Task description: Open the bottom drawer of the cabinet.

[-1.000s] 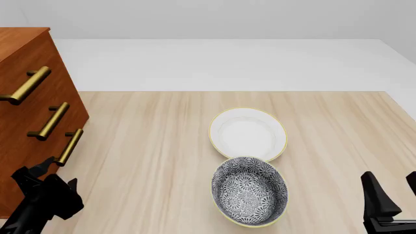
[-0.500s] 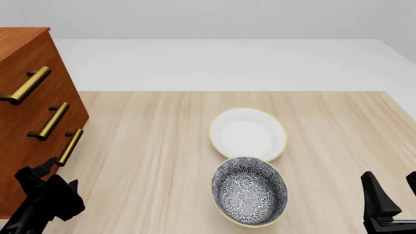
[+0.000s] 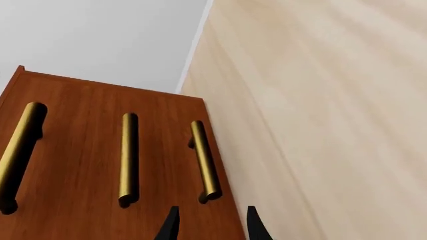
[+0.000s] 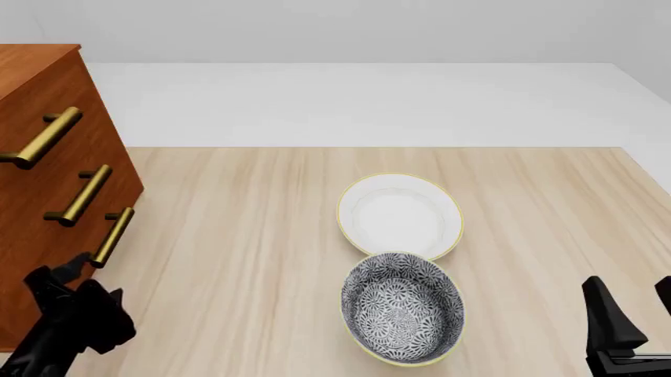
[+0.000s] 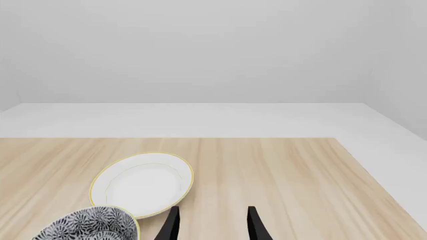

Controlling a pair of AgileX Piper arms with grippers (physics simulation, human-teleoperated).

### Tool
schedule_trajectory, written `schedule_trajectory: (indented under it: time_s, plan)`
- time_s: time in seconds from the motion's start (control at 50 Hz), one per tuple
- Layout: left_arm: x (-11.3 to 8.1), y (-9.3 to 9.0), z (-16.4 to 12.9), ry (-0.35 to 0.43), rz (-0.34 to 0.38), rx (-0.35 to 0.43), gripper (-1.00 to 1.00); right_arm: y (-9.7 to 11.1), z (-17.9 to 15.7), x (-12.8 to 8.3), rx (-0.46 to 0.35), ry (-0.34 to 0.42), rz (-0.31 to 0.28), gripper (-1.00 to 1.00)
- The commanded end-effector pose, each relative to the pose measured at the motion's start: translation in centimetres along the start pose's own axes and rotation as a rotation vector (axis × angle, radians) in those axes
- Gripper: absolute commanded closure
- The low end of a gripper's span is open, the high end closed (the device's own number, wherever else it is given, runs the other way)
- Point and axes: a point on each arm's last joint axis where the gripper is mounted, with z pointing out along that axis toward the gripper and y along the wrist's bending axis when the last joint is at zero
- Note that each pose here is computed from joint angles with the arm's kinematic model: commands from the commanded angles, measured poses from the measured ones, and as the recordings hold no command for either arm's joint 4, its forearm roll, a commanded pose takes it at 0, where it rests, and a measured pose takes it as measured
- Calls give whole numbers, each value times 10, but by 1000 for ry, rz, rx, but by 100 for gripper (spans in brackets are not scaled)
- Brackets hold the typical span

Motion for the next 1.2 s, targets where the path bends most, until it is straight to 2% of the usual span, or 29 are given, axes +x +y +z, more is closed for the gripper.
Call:
schedule_trajectory:
  time_s: [0.02,0.08,0.34,1.2]
  plan:
    - [0,1,7,3,19,-4,-100,0,0,0,0,0,0,-100]
    - [1,0,10,4,41,2,-100,0,0,0,0,0,0,-100]
    - [-1,-1,18,-1,58,14,-100,0,0,0,0,0,0,-100]
    - [13,-3,47,56,65,22,-100,0,0,0,0,0,0,-100]
